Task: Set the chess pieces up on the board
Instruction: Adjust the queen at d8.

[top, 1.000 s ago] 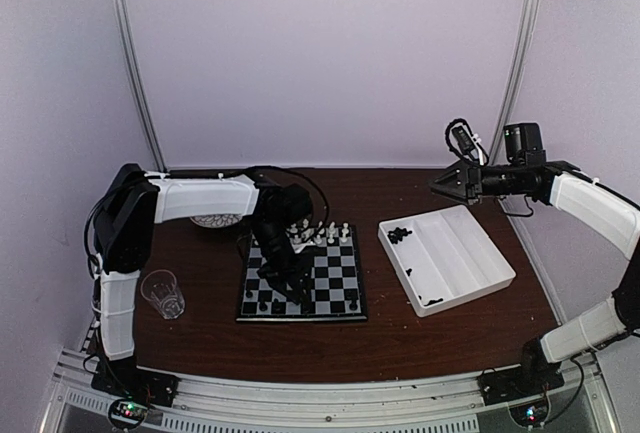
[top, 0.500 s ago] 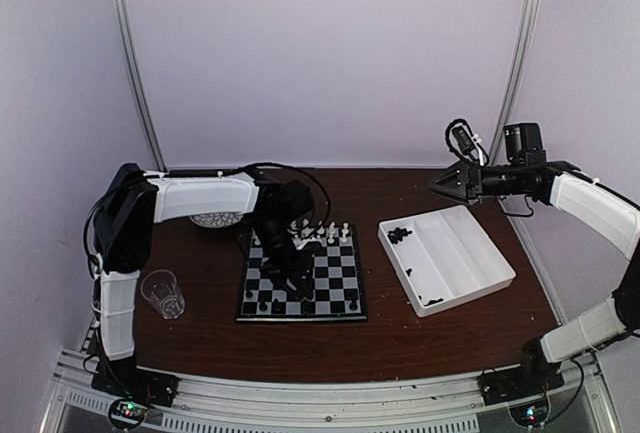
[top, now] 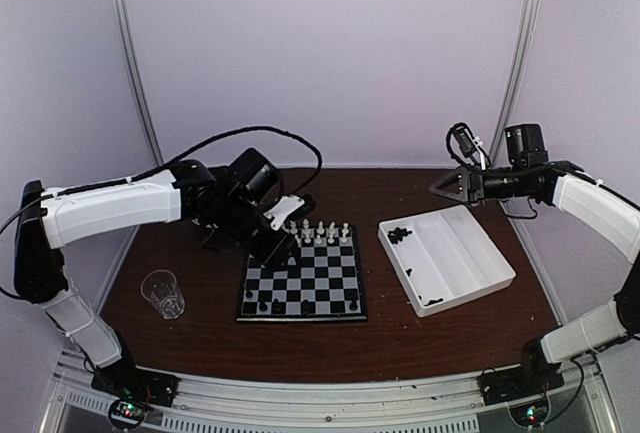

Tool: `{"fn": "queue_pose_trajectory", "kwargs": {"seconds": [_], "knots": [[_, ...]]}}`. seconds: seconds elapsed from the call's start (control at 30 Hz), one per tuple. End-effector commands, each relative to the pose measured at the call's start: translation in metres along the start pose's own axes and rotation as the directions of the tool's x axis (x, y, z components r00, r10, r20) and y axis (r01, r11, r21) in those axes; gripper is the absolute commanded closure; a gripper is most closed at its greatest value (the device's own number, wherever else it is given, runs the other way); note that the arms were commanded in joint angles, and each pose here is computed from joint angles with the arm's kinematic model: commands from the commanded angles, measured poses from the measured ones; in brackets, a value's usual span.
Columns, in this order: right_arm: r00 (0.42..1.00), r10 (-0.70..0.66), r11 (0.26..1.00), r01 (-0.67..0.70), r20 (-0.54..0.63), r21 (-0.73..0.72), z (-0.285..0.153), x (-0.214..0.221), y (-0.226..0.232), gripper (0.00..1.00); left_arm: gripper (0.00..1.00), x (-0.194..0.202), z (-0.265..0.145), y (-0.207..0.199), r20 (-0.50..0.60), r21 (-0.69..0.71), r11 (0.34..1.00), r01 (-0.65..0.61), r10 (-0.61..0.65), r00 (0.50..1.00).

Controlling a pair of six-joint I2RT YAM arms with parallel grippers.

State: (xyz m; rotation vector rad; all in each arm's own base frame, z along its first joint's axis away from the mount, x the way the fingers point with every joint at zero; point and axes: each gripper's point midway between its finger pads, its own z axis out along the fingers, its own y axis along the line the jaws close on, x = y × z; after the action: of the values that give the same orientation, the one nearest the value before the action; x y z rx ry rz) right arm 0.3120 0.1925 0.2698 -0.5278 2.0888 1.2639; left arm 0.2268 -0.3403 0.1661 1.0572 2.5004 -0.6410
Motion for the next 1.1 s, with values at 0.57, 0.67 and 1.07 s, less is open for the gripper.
{"fn": "queue_pose_trajectory", "kwargs": {"seconds": [0.57,0.67,1.07], "knots": [[0.998,-0.063,0.995,0.064,-0.008,0.071,-0.006,0.002,-0.004,0.39,0.55,0.052,0.09,-0.003,-0.206,-0.041,0.971,-0.235,0.222,0.953],[0.998,-0.059,0.996,0.06,-0.01,0.07,-0.005,0.003,-0.005,0.39,0.56,0.053,0.094,-0.004,-0.215,-0.032,0.971,-0.237,0.225,0.95],[0.998,-0.059,0.996,0.059,-0.01,0.072,-0.005,0.003,-0.006,0.39,0.69,0.054,0.109,0.002,-0.254,-0.044,0.966,-0.257,0.238,0.938]]}}
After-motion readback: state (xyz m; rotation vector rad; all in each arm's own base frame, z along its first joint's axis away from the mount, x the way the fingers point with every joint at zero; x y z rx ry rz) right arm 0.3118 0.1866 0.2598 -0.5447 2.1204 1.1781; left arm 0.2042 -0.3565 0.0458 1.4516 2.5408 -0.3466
